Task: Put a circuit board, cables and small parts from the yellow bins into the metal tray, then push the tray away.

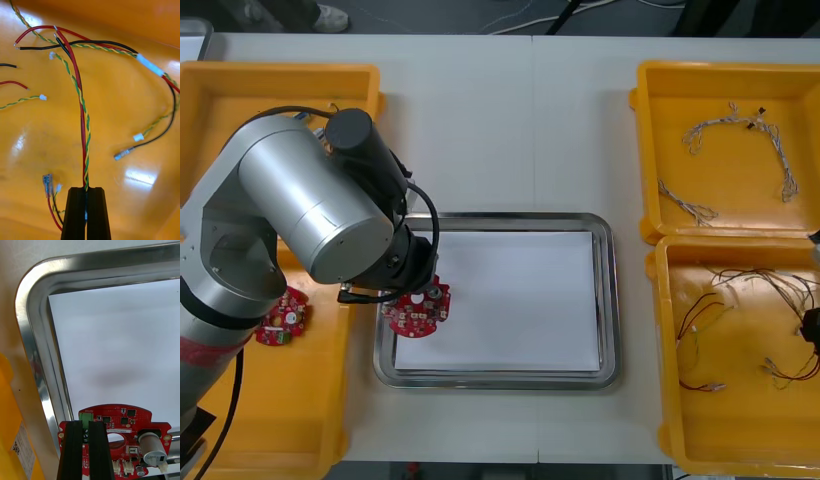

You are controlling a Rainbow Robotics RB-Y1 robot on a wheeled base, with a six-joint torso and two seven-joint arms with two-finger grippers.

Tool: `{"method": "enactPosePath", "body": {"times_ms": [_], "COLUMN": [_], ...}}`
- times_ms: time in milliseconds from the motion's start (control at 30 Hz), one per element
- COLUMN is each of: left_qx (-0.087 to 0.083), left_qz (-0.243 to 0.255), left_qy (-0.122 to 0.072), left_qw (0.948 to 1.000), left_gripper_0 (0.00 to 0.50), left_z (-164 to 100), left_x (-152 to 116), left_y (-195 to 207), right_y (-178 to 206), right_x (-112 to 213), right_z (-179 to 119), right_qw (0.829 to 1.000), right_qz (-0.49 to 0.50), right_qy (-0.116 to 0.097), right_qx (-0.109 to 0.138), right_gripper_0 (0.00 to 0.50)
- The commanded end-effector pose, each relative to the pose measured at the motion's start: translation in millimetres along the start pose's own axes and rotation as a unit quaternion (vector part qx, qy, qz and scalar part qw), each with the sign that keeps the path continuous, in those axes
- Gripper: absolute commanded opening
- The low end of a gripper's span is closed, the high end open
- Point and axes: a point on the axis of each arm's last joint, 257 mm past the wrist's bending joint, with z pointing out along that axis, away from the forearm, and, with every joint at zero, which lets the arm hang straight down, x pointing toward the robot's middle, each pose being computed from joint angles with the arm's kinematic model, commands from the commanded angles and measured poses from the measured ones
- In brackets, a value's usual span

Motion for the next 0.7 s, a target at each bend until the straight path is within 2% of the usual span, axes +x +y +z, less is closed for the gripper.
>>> {"method": "enactPosePath", "body": {"times_ms": [33,200,400,567,700], "left_qx": [-0.006,-0.010,-0.008,-0.004,-0.007], "left_qz": [0.025,0.033,0.039,0.039,0.040], "left_qy": [-0.015,-0.005,-0.010,-0.012,-0.017], "left_qw": [0.9996,0.9994,0.9991,0.9992,0.9990], "left_gripper_0": [0.000,0.000,0.000,0.000,0.000], "left_z": [-4.3,2.1,7.2,7.6,12.0], "left_x": [-5.9,1.1,2.1,1.3,2.5], "left_y": [-15.5,-18.3,-24.3,-26.6,-25.5], "right_y": [-17.5,-21.8,-10.9,8.2,30.7], "right_x": [-30.1,-40.4,-56.4,-63.4,-69.4], "right_z": [-45.2,-71.9,-96.1,-104.2,-108.6], "right_qw": [0.999,0.997,0.993,0.989,0.984], "right_qz": [-0.020,-0.035,-0.078,-0.119,-0.160], "right_qy": [-0.036,-0.051,-0.063,-0.058,-0.062], "right_qx": [0.027,0.049,0.069,0.063,0.041], "right_gripper_0": [0.000,0.000,0.000,0.000,0.000]}}
